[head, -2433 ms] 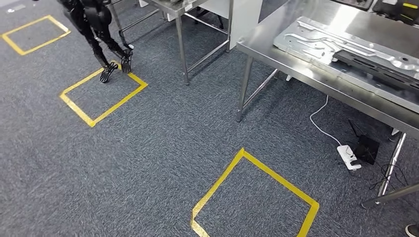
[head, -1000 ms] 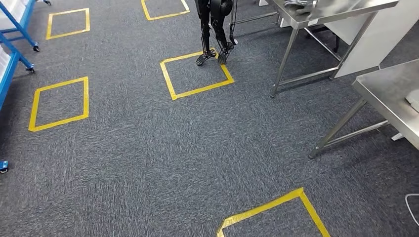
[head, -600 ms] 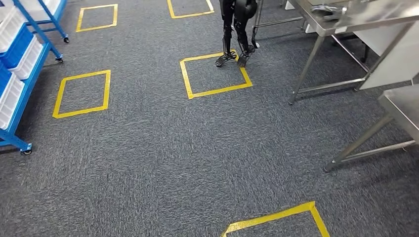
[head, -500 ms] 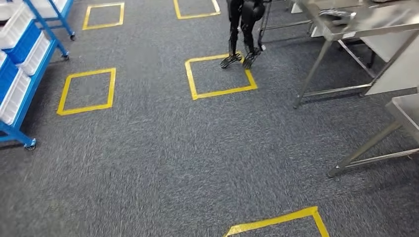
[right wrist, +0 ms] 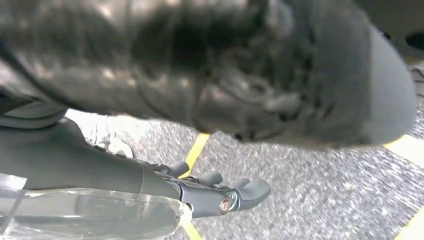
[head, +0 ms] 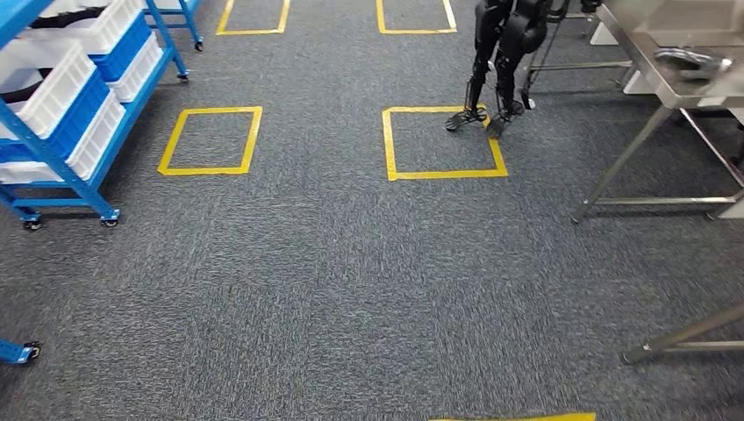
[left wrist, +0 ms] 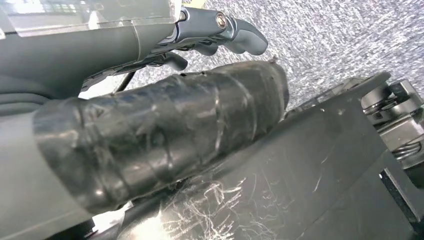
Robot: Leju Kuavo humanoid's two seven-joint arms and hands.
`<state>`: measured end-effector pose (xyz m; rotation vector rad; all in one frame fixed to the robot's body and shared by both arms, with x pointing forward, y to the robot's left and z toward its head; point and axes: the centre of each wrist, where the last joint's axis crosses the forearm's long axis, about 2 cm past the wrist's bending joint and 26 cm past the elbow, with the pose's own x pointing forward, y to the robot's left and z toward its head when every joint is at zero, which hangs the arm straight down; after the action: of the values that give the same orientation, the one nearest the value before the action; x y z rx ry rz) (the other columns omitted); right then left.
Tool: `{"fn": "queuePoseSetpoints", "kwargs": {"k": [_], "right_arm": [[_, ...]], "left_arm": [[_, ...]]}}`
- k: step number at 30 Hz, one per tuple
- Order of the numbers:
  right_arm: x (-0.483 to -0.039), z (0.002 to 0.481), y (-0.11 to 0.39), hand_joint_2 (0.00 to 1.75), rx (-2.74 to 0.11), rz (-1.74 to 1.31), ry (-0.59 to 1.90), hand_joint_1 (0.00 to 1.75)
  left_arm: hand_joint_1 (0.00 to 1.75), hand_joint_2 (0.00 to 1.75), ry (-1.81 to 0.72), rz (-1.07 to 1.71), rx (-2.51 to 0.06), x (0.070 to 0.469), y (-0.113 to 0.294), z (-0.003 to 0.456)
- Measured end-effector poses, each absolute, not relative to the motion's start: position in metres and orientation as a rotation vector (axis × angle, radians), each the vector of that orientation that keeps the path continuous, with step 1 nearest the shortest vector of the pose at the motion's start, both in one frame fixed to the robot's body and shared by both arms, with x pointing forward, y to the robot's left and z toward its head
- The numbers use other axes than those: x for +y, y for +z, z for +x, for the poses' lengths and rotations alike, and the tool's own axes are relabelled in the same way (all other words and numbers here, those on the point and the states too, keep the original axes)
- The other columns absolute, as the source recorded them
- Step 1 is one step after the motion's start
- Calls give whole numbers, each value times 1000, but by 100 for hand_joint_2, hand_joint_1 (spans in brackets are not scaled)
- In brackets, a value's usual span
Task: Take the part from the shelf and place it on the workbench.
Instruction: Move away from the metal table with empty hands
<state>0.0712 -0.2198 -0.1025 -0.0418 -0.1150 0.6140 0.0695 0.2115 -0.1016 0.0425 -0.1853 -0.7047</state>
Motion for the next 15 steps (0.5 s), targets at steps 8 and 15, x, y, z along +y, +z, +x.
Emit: {"fn": "queuePoseSetpoints", "kwargs": {"k": [8, 15], "right_arm": [[-220, 71, -103, 0, -79, -35, 610, 0], [-220, 71, -103, 0, -71, -9, 628, 0]], "left_arm": [[0, 0, -795, 15, -195, 208, -101, 69], [0, 0, -834, 31, -261, 206, -100, 73]]}}
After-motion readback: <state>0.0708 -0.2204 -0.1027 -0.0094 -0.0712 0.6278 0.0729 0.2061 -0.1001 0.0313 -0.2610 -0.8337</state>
